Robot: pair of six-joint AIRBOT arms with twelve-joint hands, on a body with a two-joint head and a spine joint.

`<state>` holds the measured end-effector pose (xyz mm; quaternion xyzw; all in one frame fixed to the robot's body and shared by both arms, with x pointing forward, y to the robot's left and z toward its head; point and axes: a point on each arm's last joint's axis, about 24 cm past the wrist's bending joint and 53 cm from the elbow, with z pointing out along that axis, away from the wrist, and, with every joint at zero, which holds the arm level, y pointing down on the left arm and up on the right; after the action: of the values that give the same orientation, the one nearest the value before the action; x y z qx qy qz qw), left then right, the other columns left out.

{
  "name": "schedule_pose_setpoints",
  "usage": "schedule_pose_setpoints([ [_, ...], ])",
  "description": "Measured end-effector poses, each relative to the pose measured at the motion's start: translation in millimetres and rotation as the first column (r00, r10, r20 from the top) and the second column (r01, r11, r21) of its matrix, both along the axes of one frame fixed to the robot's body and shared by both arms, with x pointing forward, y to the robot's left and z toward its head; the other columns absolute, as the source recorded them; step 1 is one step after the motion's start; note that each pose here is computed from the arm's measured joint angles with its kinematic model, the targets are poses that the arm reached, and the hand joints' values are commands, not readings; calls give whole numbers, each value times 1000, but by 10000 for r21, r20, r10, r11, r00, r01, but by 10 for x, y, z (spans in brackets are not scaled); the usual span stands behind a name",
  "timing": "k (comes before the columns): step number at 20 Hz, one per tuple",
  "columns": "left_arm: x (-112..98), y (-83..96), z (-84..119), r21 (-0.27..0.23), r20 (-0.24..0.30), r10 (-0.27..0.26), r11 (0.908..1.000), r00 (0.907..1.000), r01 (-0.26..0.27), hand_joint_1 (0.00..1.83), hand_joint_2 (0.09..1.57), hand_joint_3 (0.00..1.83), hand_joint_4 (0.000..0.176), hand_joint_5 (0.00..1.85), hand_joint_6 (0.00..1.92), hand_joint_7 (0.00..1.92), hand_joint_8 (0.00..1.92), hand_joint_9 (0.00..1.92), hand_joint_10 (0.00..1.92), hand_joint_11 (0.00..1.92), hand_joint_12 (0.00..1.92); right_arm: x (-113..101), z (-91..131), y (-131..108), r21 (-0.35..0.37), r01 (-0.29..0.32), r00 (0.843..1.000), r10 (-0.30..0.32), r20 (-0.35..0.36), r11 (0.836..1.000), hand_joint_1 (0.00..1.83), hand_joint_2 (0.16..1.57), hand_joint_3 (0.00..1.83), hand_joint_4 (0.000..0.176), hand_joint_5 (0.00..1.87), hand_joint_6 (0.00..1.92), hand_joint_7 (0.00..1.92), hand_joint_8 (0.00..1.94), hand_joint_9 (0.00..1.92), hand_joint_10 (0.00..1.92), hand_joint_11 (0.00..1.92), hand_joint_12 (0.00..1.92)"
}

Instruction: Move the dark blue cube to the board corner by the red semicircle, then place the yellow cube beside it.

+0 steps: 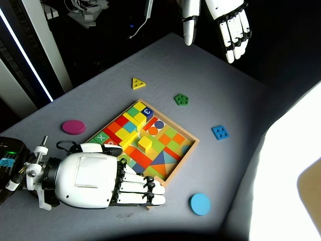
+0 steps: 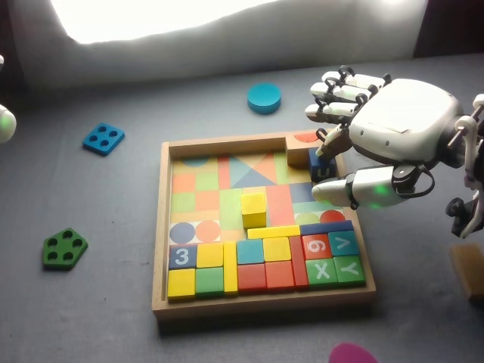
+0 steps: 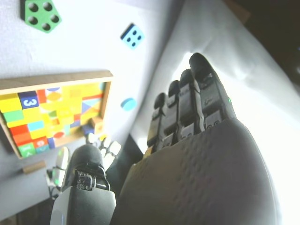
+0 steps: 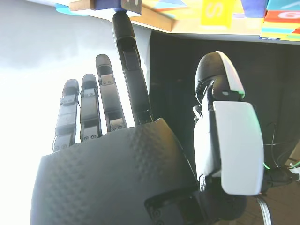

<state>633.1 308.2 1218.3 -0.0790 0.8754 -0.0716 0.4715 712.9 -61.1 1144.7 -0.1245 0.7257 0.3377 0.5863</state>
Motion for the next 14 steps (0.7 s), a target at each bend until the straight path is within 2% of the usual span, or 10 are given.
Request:
schedule_pose_setpoints([
  [4,0,0,0,0,0,0,10000,10000,0,0,1220,3,16,58,1,65,1,79,0,0,569,2,0,-9,-25,10,10000,-10,12,10000,0,1165,1,0,852,29,239,3,24,9,0,0],
  [7,0,2,0,8,0,4,10000,10000,-4,0,1210,0,22,38,2,49,2,65,2,0,500,6,-9,-58,-64,71,10000,-71,39,10000,0,1165,1,0,858,30,228,0,17,5,0,0],
  [13,0,0,0,0,0,0,10000,10000,0,0,1219,2,18,72,7,81,6,95,8,0,592,8,-5,-64,-71,81,10000,-80,51,9999,0,1160,0,0,869,31,251,9,28,9,0,0],
  [14,0,1,0,3,2,1,10000,10000,-1,0,1217,1,24,57,2,70,1,85,3,0,552,9,1,-63,-87,78,9999,-77,84,9999,0,1164,0,0,860,27,246,6,23,6,0,0],
])
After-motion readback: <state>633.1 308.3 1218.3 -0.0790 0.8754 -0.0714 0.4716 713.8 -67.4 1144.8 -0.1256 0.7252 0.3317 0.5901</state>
